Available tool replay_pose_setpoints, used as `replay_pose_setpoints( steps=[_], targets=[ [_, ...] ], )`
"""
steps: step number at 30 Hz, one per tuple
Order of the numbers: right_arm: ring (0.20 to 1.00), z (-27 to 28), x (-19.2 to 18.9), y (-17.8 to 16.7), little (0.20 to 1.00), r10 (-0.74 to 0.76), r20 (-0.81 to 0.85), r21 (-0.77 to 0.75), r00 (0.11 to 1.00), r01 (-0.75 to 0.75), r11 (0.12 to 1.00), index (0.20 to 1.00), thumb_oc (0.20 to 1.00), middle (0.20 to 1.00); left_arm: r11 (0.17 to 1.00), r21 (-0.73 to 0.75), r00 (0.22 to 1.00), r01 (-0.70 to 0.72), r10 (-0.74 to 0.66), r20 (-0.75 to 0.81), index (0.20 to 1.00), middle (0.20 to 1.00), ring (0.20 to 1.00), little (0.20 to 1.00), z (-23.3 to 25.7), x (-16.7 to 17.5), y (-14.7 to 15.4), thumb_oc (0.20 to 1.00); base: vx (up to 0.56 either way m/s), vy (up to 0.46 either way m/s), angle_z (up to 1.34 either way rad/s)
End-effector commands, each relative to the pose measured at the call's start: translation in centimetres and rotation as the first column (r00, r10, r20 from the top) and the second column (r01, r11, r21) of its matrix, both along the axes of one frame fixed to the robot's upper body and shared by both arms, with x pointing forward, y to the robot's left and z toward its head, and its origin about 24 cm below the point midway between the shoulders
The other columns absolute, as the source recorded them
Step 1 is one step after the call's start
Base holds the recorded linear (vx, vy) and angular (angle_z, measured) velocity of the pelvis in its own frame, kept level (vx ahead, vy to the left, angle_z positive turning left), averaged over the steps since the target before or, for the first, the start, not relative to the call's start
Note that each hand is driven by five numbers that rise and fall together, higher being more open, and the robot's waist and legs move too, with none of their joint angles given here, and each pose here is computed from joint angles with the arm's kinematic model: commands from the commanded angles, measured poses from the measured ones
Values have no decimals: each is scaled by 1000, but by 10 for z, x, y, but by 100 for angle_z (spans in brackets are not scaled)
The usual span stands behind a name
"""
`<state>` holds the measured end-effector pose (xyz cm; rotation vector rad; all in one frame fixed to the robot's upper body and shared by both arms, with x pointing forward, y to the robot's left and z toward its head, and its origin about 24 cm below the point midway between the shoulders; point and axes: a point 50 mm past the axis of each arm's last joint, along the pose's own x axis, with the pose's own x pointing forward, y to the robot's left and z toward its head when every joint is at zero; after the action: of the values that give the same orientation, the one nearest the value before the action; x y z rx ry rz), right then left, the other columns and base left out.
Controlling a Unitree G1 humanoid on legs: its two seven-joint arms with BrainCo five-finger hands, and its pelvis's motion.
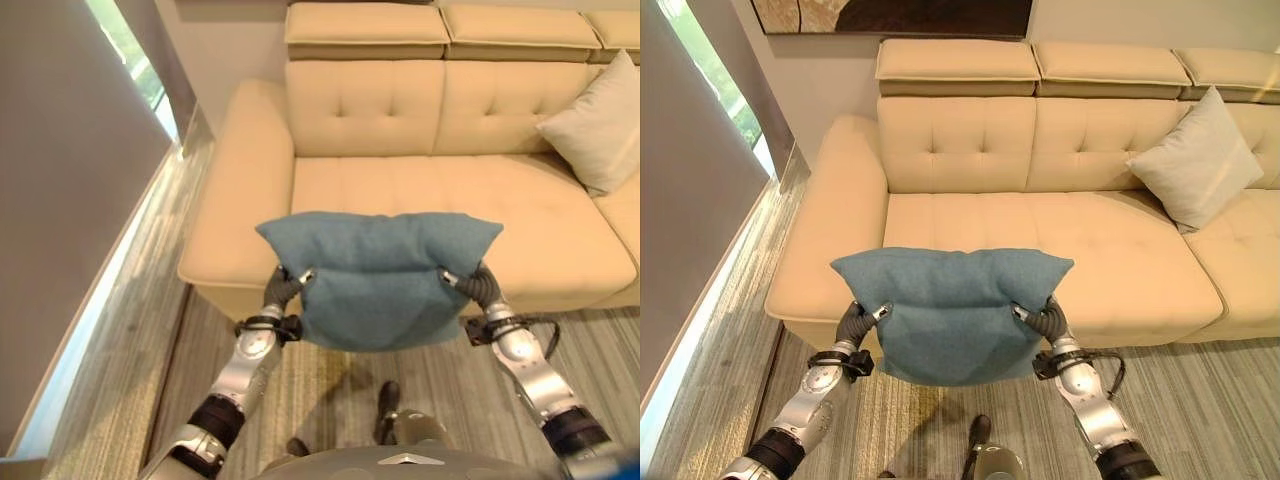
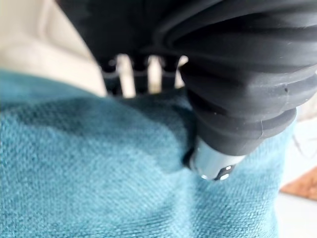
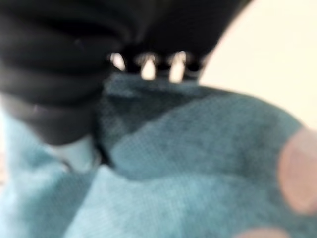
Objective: Pick up all the scattered cushions and arrange them neatly on the sofa.
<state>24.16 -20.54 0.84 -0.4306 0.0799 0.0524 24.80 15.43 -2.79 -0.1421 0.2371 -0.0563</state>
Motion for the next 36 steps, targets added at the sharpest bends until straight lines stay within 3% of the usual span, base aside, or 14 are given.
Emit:
replay_pose_setpoints(
  steps=[1,6,24,36],
  targets=[
    [200,44,14,15,200,85,220,32,972,-94,995,200,200,200,993,-31,980,115,-109,164,200,200,200,200,29,13,-19,200,21,-164,-1],
    [200,48,15,14,200,91,225,31,970,-101,994,200,200,200,992,-80,985,93,-80,151,200,200,200,200,27,8,-22,200,53,-63,-16],
    [200,43,21,28,200,107,195,83,975,-125,989,200,200,200,998,-37,988,48,-42,150,200,200,200,200,28,4,-2,200,110,139,-39],
    [200,41,18,13,200,71,184,69,980,-85,994,200,200,200,988,-119,985,94,-74,158,200,200,200,200,30,11,-25,200,189,-85,28]
  ],
)
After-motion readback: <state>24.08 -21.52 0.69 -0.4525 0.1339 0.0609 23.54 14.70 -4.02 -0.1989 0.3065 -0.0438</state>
